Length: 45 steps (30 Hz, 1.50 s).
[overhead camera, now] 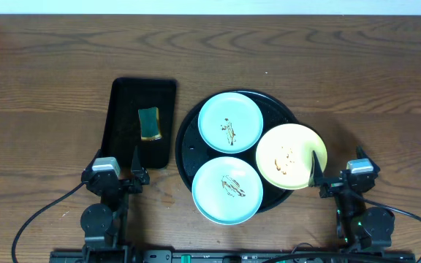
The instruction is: Clean dirty plates on tray and stack at the side
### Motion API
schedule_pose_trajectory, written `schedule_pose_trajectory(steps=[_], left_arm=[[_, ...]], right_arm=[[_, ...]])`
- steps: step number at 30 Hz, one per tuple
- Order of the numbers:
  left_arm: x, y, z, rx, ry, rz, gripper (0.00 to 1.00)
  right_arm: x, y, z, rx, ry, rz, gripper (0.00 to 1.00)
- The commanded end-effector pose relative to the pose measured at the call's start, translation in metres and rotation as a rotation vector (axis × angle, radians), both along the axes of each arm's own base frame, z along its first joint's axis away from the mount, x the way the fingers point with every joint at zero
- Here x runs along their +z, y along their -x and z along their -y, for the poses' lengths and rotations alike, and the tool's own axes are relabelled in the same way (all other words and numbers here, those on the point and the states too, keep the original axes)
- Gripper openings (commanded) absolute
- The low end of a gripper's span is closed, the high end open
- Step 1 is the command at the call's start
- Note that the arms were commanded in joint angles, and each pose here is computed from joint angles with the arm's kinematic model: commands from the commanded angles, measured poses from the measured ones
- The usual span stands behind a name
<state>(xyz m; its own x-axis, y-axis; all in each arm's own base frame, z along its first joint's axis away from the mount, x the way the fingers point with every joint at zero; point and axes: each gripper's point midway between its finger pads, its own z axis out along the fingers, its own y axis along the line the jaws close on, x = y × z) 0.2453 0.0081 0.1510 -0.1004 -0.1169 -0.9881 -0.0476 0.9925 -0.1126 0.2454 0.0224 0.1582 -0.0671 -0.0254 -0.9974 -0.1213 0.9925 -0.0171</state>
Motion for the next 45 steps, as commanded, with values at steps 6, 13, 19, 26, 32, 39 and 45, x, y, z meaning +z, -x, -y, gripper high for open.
schedule_pose_trajectory(steps=[6, 13, 19, 26, 32, 39, 45], left_arm=[[-0.011, 0.004, -0.005, 0.026, -0.01, -0.104, 0.88], [0.007, 0.002, -0.005, 0.024, -0.007, -0.234, 0.88], [0.028, -0.01, -0.001, -0.004, 0.004, -0.382, 0.88], [0.041, -0.03, 0.018, -0.11, 0.064, -0.67, 0.88], [0.042, -0.04, 0.02, -0.117, 0.088, -0.863, 0.88], [0.023, -0.047, 0.02, -0.116, 0.095, -0.932, 0.88], [0.028, -0.09, 0.018, -0.096, 0.122, -0.812, 0.87]], right_arm=[[0.0, 0.0, 0.008, -0.053, -0.075, -0.093, 0.99], [0.02, -0.007, 0.012, -0.085, -0.069, -0.225, 0.99], [0.03, -0.023, 0.011, -0.097, -0.094, -0.384, 0.99], [0.022, -0.036, 0.01, -0.085, -0.02, -0.693, 0.99], [0.025, -0.055, 0.008, -0.063, 0.022, -0.813, 0.99], [0.021, -0.057, 0.004, -0.043, 0.008, -0.833, 0.99], [0.022, -0.058, 0.004, -0.043, 0.007, -0.827, 0.99]])
